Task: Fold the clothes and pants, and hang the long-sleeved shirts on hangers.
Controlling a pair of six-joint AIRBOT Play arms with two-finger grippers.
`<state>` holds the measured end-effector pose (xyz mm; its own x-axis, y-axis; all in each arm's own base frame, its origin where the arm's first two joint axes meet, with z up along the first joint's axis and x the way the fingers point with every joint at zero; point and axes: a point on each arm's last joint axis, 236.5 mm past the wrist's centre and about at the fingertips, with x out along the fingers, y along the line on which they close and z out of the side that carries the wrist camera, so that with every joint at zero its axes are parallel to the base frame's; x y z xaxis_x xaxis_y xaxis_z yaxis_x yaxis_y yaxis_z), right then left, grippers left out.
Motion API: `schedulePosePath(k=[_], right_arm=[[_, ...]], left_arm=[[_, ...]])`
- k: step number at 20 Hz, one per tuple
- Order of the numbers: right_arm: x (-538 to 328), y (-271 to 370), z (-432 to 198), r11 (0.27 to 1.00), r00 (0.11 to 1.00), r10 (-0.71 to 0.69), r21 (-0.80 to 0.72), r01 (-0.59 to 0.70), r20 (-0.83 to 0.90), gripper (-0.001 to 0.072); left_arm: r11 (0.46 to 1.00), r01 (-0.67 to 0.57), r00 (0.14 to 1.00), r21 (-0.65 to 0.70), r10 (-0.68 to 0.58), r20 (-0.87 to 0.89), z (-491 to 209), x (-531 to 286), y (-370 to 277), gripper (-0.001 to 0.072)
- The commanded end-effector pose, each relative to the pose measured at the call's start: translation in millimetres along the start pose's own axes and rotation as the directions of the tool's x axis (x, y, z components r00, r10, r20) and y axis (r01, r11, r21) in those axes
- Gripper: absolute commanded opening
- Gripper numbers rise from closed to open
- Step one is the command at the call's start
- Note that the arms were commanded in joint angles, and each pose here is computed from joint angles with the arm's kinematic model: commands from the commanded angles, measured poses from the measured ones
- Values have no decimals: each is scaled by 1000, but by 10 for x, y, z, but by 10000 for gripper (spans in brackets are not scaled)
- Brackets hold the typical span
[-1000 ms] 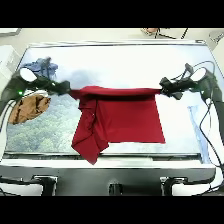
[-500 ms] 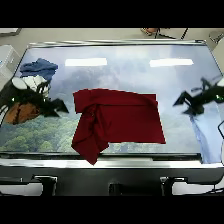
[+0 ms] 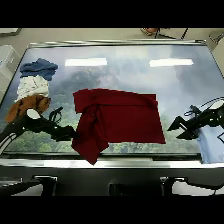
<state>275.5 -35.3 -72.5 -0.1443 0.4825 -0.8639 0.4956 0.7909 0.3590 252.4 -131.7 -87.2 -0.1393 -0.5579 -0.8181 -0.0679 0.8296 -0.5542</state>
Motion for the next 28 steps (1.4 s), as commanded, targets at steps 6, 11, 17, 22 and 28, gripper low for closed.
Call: schedulePosePath(k=[6, 11, 17, 22, 28], right_arm=[[174, -18, 5, 1000, 1000, 21, 5, -21, 13, 625], [351, 169, 29, 991, 991, 129, 21, -130, 34, 555], [736, 475, -223, 994, 997, 33, -98, -40, -72, 541], [329, 829, -166, 969, 999, 38, -242, -42, -22, 34], [-3262, 2052, -50, 858, 472, 345, -477, 192, 811, 35]], left_arm=[[999, -23, 997, 30, 25, -68, -138, 355, -44, 92], [998, -12, 999, 62, 15, -42, -66, 240, -151, 25], [996, -4, 1000, 93, 3, 13, 21, 95, -277, 25], [982, -9, 979, 187, -29, 204, 404, -541, -602, 25], [914, -235, 443, 331, -202, 874, 564, -3981, -1941, 25]])
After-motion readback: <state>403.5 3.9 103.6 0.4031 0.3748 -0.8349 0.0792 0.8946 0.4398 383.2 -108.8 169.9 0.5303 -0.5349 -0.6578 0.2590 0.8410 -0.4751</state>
